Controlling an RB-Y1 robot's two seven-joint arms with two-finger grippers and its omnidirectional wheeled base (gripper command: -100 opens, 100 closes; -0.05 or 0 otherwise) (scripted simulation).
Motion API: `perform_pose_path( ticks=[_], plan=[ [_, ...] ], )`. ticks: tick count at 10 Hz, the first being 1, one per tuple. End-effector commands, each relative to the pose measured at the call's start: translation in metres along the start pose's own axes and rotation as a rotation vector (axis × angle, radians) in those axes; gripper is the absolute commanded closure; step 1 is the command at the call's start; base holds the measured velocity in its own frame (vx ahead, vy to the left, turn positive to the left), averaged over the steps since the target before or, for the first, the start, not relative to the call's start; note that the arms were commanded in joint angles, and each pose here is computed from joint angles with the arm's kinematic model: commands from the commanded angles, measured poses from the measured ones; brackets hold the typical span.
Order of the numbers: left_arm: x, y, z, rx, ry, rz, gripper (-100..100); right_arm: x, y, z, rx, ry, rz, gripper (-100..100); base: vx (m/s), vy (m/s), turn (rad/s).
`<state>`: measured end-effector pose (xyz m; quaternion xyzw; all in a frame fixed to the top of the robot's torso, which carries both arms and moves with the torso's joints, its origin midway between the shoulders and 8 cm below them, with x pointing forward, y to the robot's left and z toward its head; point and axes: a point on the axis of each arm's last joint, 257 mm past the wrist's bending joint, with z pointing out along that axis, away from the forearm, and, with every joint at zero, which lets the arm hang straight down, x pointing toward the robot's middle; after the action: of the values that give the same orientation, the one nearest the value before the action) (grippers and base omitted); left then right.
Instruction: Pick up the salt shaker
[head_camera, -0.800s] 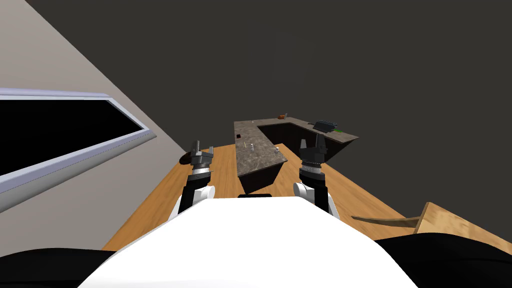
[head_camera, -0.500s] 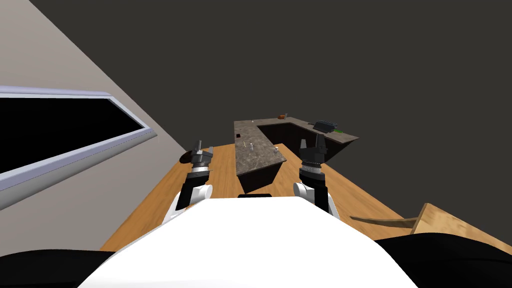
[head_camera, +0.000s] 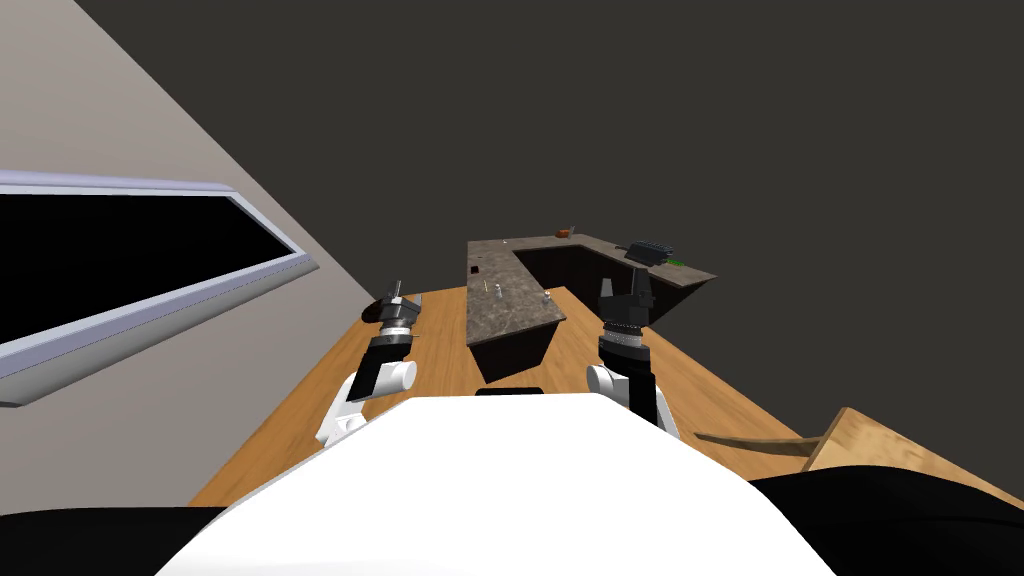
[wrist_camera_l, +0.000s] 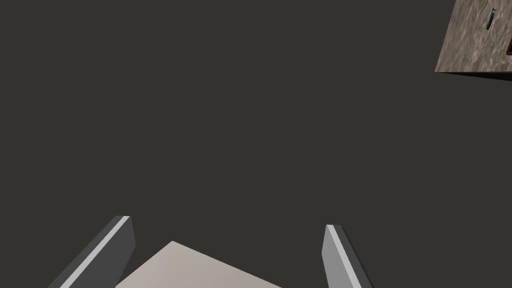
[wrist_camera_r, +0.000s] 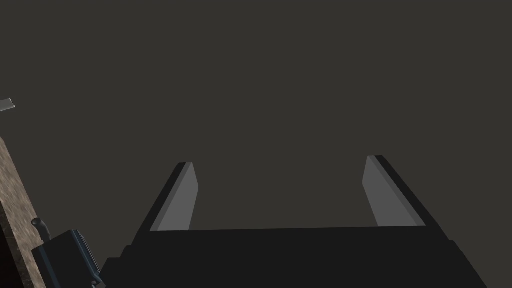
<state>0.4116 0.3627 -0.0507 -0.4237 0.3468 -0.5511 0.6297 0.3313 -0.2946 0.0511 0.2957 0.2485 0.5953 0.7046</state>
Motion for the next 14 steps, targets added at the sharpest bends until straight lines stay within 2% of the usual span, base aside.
perform_pose_path(
  ticks=[1,2,4,5,7,8,10,11,12,13,14],
  plan=[
    [-0.016,0.008,0.005,-0.037,-0.023,-0.002,-100,0.0,0.0,0.0,0.0,0.0,0.0,0,-0.038,-0.073,0.024],
    [-0.016,0.008,0.005,-0.037,-0.023,-0.002,-100,0.0,0.0,0.0,0.0,0.0,0.0,0,-0.028,-0.055,0.021],
    [-0.044,0.02,0.016,-0.079,-0.07,-0.016,-100,0.0,0.0,0.0,0.0,0.0,0.0,0,-0.052,-0.081,0.038],
    [-0.045,0.024,0.016,-0.095,-0.074,-0.016,-100,0.0,0.0,0.0,0.0,0.0,0.0,0,-0.049,-0.075,0.018],
    [-0.077,0.035,0.026,-0.135,-0.131,-0.041,-100,0.0,0.0,0.0,0.0,0.0,0.0,0,-0.047,-0.085,0.036],
    [-0.078,0.039,0.025,-0.153,-0.135,-0.042,-100,0.0,0.0,0.0,0.0,0.0,0.0,0,-0.039,-0.077,0.016],
    [-0.11,0.05,0.034,-0.194,-0.199,-0.08,-100,0.0,0.0,0.0,0.0,0.0,0.0,0,-0.034,-0.108,0.015],
    [-0.111,0.055,0.032,-0.212,-0.204,-0.081,-100,0.0,0.0,0.0,0.0,0.0,0.0,0,-0.043,-0.086,0.016],
    [-0.127,0.059,0.036,-0.227,-0.237,-0.105,-100,0.0,0.0,0.0,0.0,0.0,0.0,0,-0.043,-0.072,-0.001],
    [-0.128,0.063,0.035,-0.242,-0.241,-0.107,-100,0.0,0.0,0.0,0.0,0.0,0.0,0,-0.03,-0.07,0.0],
    [-0.144,0.066,0.039,-0.254,-0.273,-0.134,-100,0.0,0.0,0.0,0.0,0.0,0.0,0,-0.018,-0.076,-0.008]
  ],
)
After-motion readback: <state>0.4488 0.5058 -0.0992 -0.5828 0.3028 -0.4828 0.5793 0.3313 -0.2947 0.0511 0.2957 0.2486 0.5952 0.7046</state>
